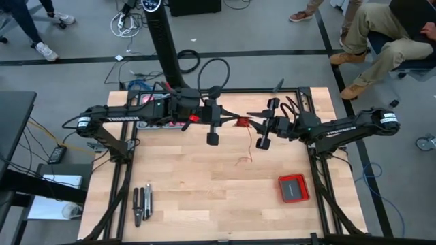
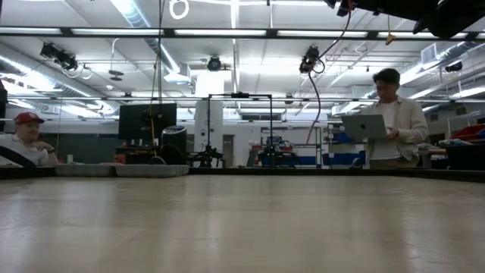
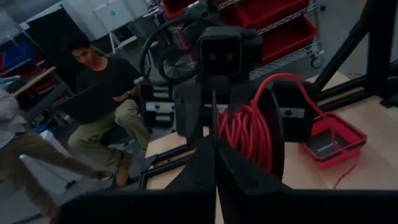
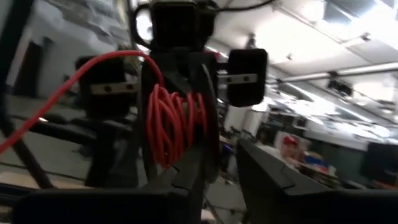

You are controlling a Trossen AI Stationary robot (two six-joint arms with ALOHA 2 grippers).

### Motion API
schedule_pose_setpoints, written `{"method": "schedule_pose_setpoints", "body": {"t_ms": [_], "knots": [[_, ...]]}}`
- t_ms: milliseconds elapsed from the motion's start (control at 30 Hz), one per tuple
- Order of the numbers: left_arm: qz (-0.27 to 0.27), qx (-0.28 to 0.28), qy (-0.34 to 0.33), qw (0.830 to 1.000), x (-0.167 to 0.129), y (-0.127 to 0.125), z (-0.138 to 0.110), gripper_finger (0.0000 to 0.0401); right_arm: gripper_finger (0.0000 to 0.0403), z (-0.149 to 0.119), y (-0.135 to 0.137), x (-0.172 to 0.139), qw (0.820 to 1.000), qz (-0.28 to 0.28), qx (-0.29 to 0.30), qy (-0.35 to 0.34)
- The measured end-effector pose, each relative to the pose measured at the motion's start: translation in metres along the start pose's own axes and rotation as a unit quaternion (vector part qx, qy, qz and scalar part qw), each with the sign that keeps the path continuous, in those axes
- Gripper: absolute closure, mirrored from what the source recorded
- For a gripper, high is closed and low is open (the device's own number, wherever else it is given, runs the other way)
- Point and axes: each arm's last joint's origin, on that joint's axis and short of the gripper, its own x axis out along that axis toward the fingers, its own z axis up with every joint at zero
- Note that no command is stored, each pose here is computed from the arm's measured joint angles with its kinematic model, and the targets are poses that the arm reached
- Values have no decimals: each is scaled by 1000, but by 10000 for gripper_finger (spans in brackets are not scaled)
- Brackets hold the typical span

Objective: Coil cords
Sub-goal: Coil the red wire onto the spool

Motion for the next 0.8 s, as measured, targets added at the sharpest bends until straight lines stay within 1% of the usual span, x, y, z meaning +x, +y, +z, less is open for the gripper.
{"method": "schedule_pose_setpoints", "body": {"t_ms": [133, 333, 433, 500, 567, 633, 700, 800], "knots": [[6, -9, 27, 1000, -2, 0, -4, 400, 296, 2, 0, -5, 998, -35, -14, 45], [15, -30, 50, 998, -5, 5, -9, 401, 295, 9, -2, -13, 993, -78, -12, 87], [23, -38, 61, 997, -5, 7, -12, 401, 297, 11, -3, -16, 984, -132, -13, 116], [43, -38, 72, 996, -6, 9, -13, 401, 297, 8, -1, -18, 974, -169, -18, 150], [65, -38, 79, 994, -6, 12, -14, 401, 298, 4, 2, -19, 965, -191, -16, 178], [82, -39, 87, 992, -6, 16, -16, 401, 298, 1, 4, -20, 962, -197, -5, 191], [102, -42, 94, 989, -7, 20, -18, 401, 298, 0, 6, -20, 961, -200, 18, 191], [124, -59, 98, 986, -8, 28, -20, 401, 298, 0, 9, -21, 961, -197, 43, 190]]}}
